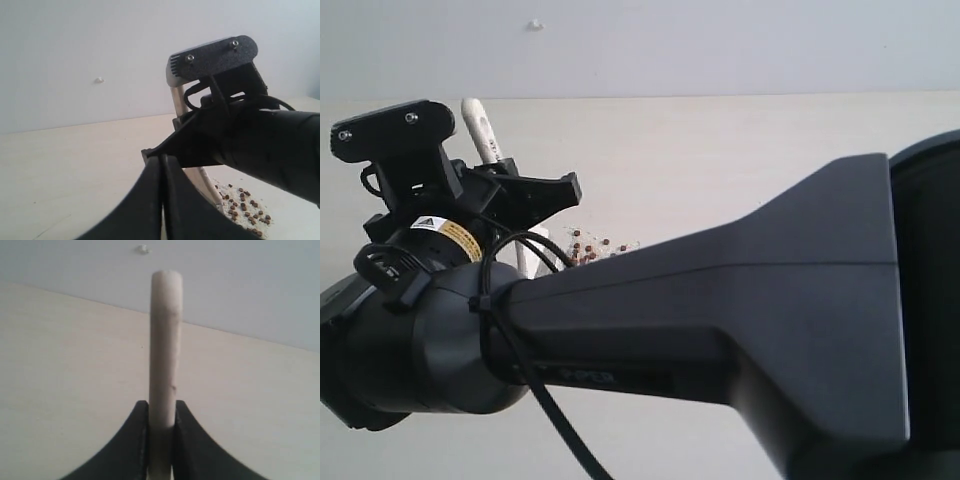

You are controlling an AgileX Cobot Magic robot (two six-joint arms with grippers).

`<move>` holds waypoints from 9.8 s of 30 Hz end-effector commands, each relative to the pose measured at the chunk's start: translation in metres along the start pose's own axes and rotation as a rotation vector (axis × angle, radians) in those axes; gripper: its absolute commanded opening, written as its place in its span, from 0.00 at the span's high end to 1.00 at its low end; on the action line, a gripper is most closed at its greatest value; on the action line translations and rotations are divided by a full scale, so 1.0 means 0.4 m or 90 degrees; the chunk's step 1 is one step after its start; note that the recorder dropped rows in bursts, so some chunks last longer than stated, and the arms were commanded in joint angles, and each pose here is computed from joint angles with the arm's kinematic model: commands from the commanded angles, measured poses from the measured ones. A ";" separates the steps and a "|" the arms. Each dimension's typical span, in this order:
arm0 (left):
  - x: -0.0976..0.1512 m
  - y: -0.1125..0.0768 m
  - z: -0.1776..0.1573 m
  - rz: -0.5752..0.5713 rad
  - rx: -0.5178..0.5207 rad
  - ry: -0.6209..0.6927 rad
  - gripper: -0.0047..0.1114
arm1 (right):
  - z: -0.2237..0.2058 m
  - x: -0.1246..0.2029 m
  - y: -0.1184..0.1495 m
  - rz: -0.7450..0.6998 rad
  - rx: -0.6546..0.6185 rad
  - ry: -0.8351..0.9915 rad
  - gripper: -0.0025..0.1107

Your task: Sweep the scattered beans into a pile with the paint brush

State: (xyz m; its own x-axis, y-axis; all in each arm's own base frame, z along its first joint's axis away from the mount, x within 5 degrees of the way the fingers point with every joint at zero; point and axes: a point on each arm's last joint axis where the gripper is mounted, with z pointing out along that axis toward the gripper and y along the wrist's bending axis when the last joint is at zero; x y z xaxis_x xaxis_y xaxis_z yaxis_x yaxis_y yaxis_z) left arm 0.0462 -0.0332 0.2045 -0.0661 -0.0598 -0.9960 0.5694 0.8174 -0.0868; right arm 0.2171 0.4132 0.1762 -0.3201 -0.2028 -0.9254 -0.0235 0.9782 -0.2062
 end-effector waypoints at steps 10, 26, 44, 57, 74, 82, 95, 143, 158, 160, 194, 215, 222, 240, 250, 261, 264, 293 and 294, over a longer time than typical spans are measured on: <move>0.001 0.000 -0.001 -0.001 -0.001 -0.003 0.96 | -0.094 -0.001 0.053 -0.064 -0.072 -0.077 0.98; 0.001 0.000 -0.001 -0.001 -0.001 -0.003 0.96 | -0.100 0.102 0.038 0.019 -0.195 -0.056 0.98; 0.001 0.000 -0.001 -0.001 -0.001 -0.003 0.96 | -0.077 0.091 -0.007 -0.054 -0.120 -0.144 0.98; 0.001 0.000 -0.001 -0.001 -0.001 -0.003 0.96 | -0.118 0.026 -0.012 -0.054 -0.141 -0.218 0.98; 0.001 0.000 -0.001 -0.001 -0.001 -0.003 0.96 | -0.052 -0.032 -0.252 -0.160 -0.050 -0.237 0.98; 0.001 0.000 -0.001 -0.001 -0.001 -0.003 0.96 | -0.029 -0.103 -0.403 -0.101 -0.433 -0.154 0.98; 0.001 0.000 -0.001 -0.001 -0.001 -0.003 0.96 | -0.058 -0.100 -0.466 -0.001 -0.834 -0.303 0.98; 0.001 0.000 -0.001 -0.001 -0.001 -0.003 0.96 | 0.124 0.139 -0.445 -0.059 -0.888 -0.108 0.98; 0.001 0.000 -0.001 -0.001 -0.001 -0.003 0.96 | 0.188 0.088 -0.444 -0.064 -0.761 -0.148 0.98; 0.001 0.000 -0.001 -0.001 -0.001 -0.003 0.96 | 0.193 0.072 -0.441 -0.052 -0.763 -0.153 0.98; 0.001 0.000 -0.001 -0.001 -0.001 -0.003 0.96 | 0.146 0.076 -0.261 0.282 -0.404 -0.032 0.98; 0.001 0.000 -0.001 -0.001 -0.001 -0.003 0.96 | 0.140 0.036 -0.241 0.253 -0.326 -0.046 0.98; 0.001 0.000 -0.001 -0.001 -0.001 -0.003 0.96 | 0.122 0.038 -0.215 0.285 -0.417 -0.006 0.98; 0.001 0.000 -0.001 -0.001 -0.001 -0.003 0.96 | 0.145 0.050 -0.248 0.203 -0.298 -0.019 0.98; 0.001 0.000 -0.001 -0.001 -0.001 -0.003 0.96 | 0.136 0.023 -0.263 0.203 -0.282 -0.036 0.98; 0.001 0.000 -0.001 -0.001 -0.001 -0.003 0.96 | 0.064 -0.082 -0.276 0.015 -0.387 -0.126 0.98; 0.001 0.000 -0.001 -0.001 -0.001 -0.003 0.96 | 0.058 -0.097 -0.285 -0.114 -0.388 -0.170 0.98; 0.001 0.000 -0.001 -0.001 -0.001 -0.003 0.96 | 0.287 -0.049 -0.471 -0.239 -0.785 -0.414 0.98; 0.001 0.000 -0.001 -0.001 -0.001 -0.003 0.96 | 0.304 -0.042 -0.470 -0.238 -0.797 -0.407 0.98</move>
State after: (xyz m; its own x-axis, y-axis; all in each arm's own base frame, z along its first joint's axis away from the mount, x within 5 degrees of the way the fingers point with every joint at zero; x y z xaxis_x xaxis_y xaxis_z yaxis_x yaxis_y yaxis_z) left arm 0.0462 -0.0332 0.2045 -0.0661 -0.0598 -0.9960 0.5694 0.8174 -0.0868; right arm 0.3310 0.2294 0.1987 0.3534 -0.1406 -0.9248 -0.8990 0.2223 -0.3773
